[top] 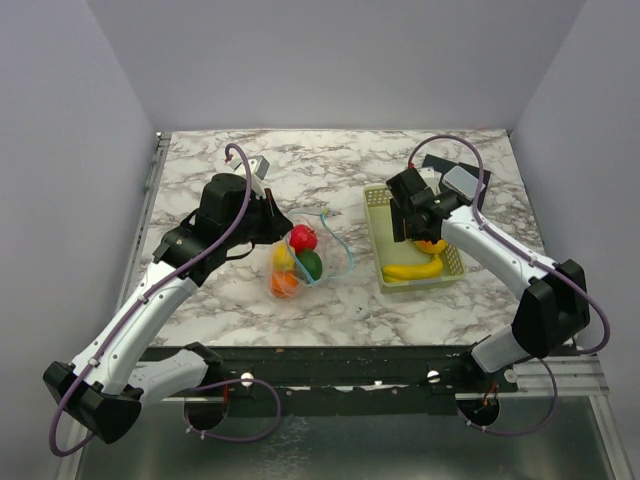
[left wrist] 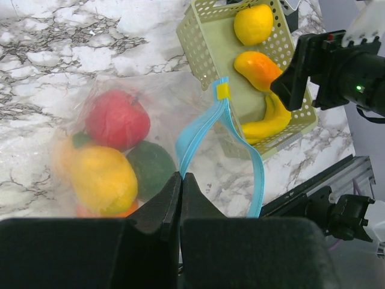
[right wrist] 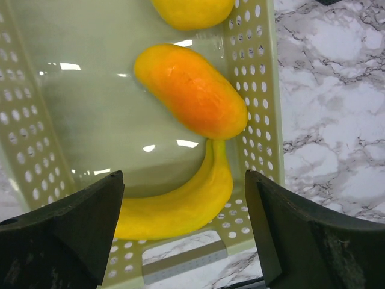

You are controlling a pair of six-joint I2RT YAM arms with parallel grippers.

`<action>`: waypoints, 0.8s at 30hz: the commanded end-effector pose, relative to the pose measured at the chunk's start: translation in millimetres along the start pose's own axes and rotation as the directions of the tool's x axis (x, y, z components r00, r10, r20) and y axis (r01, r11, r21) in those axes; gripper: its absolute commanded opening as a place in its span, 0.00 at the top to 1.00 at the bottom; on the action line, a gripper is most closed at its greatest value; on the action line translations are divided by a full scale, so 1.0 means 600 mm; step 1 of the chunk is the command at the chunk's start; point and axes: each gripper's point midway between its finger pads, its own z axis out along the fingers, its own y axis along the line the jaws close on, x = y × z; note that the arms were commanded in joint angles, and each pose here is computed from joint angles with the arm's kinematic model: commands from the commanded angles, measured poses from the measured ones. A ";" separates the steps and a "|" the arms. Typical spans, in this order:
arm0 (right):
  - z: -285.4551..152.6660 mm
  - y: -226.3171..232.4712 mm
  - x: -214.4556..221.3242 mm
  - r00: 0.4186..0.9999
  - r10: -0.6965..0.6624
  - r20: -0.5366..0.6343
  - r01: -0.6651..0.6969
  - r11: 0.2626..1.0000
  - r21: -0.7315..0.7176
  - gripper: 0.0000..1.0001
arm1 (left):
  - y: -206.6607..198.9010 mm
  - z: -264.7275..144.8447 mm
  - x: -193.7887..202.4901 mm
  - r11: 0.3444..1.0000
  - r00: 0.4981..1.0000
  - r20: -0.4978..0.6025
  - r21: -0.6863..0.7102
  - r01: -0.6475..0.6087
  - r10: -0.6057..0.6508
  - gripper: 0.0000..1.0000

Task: Place the food in the zip-top bag and seal the zipper
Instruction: Pick up the fake fruit from the bin.

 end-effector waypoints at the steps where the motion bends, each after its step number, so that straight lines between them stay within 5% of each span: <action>1: 0.041 0.002 -0.008 0.999 -0.027 -0.027 0.027 0.999 0.020 0.13 | -0.011 -0.012 -0.012 0.999 0.999 0.026 0.028 -0.019 0.018 1.00; 9: 0.096 0.002 -0.017 0.997 -0.041 -0.070 0.043 0.999 0.028 0.00 | -0.011 -0.012 -0.012 0.999 1.000 0.024 0.029 -0.020 0.020 1.00; 24: 0.175 0.003 -0.014 0.987 -0.091 -0.133 0.095 0.995 0.025 0.00 | -0.009 -0.010 -0.009 0.999 1.000 0.016 0.024 -0.022 0.022 1.00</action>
